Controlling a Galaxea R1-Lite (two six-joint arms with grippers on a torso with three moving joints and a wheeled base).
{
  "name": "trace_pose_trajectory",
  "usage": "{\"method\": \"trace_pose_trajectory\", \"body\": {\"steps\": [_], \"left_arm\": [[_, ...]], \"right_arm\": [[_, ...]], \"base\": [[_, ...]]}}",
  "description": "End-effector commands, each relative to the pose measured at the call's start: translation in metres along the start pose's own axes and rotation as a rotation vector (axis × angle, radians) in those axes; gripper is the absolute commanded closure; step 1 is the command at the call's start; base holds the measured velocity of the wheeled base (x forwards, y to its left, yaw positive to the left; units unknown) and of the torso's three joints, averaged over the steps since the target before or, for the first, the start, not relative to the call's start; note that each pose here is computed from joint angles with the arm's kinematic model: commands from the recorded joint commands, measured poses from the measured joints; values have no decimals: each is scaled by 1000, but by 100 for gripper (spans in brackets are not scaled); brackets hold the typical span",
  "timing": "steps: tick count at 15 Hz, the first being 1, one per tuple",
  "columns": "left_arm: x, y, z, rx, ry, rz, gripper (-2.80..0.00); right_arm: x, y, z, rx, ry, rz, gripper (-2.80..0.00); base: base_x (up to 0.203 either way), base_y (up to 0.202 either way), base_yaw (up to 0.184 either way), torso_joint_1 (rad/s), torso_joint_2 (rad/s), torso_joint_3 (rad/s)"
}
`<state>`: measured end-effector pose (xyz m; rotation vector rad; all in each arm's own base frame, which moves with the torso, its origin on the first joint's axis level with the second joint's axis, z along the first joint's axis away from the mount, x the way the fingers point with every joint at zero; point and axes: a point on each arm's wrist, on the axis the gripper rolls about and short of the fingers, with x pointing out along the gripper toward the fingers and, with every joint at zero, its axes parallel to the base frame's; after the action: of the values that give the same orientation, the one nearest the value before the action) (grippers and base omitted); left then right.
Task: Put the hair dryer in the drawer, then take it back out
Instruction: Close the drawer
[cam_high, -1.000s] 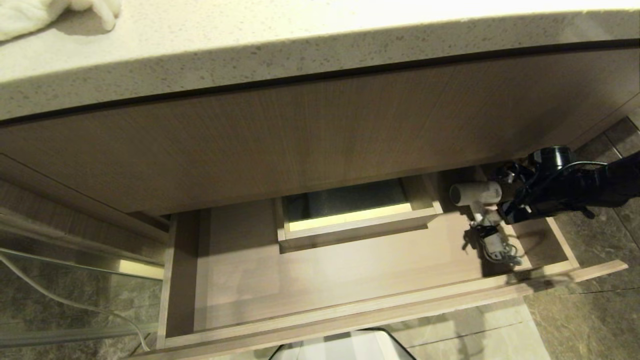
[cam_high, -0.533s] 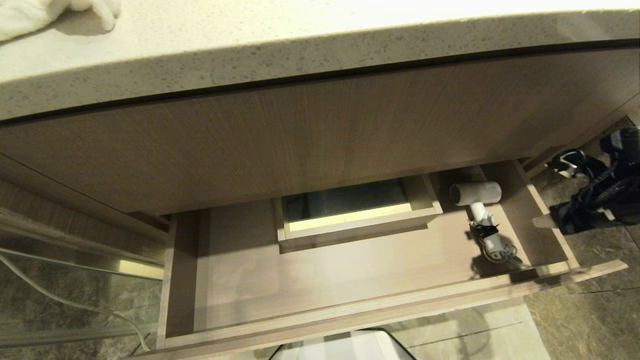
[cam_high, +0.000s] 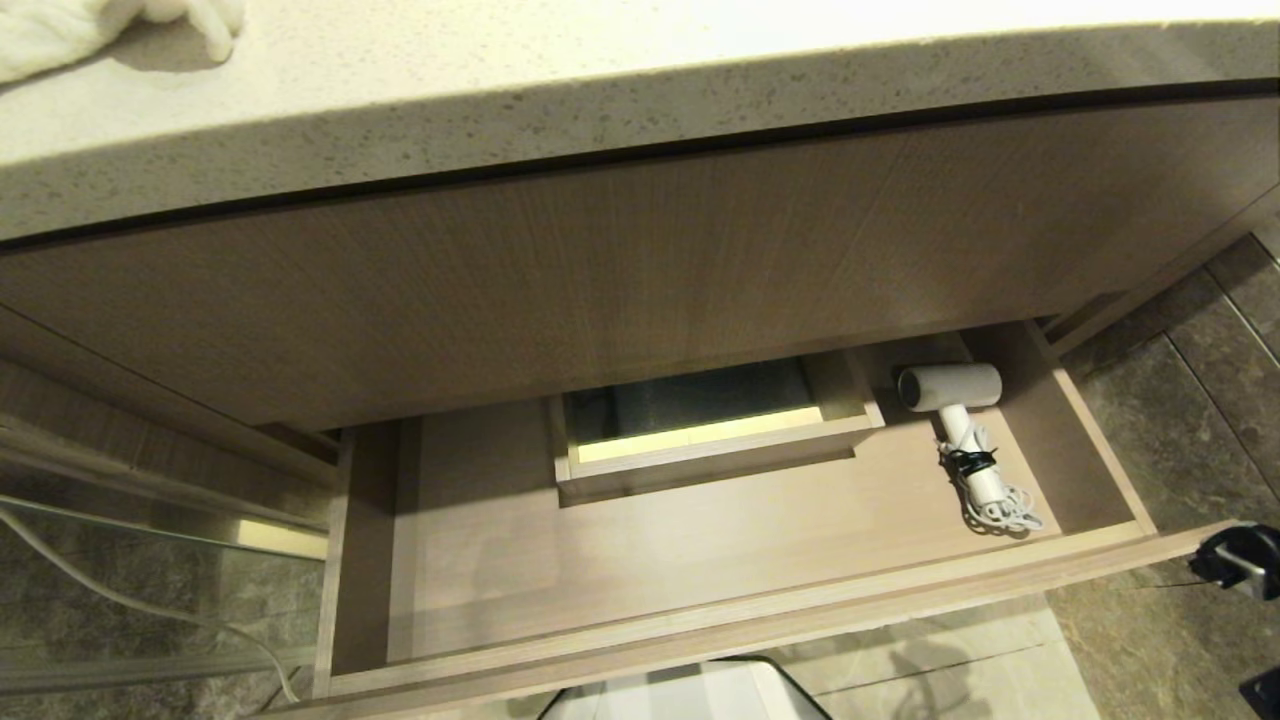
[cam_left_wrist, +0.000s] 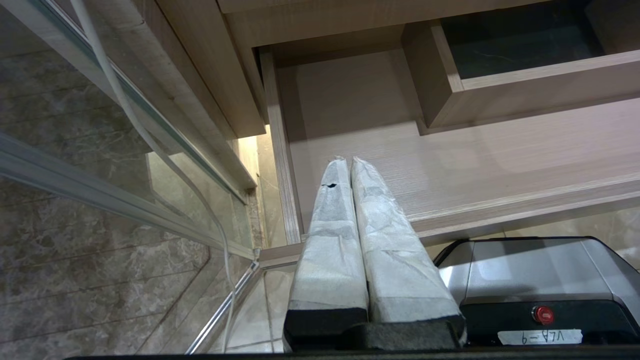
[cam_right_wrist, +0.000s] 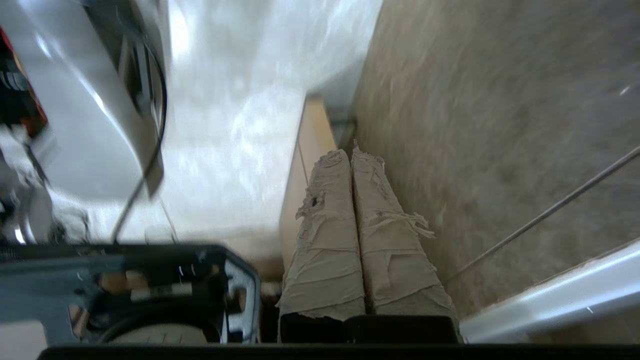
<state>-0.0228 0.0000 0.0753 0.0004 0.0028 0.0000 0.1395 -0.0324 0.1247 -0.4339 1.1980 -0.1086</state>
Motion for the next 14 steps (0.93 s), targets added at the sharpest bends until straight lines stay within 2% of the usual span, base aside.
{"method": "trace_pose_trajectory", "body": {"steps": [1,3,5,10,14], "left_arm": [[0,0,0,0,-3,0,0],[0,0,0,0,-1,0,0],[0,0,0,0,-1,0,0],[0,0,0,0,0,0,0],[0,0,0,0,-1,0,0]], "right_arm": [[18,8,0,-51,101,48,0],[40,13,10,-78,171,88,0],[62,14,25,-72,180,116,0],[103,8,65,-36,92,89,0],[115,-1,92,-15,14,58,0]], "base": [[0,0,0,0,0,0],[0,0,0,0,0,0],[0,0,0,0,0,0],[0,0,0,0,0,0],[0,0,0,0,0,0]]}}
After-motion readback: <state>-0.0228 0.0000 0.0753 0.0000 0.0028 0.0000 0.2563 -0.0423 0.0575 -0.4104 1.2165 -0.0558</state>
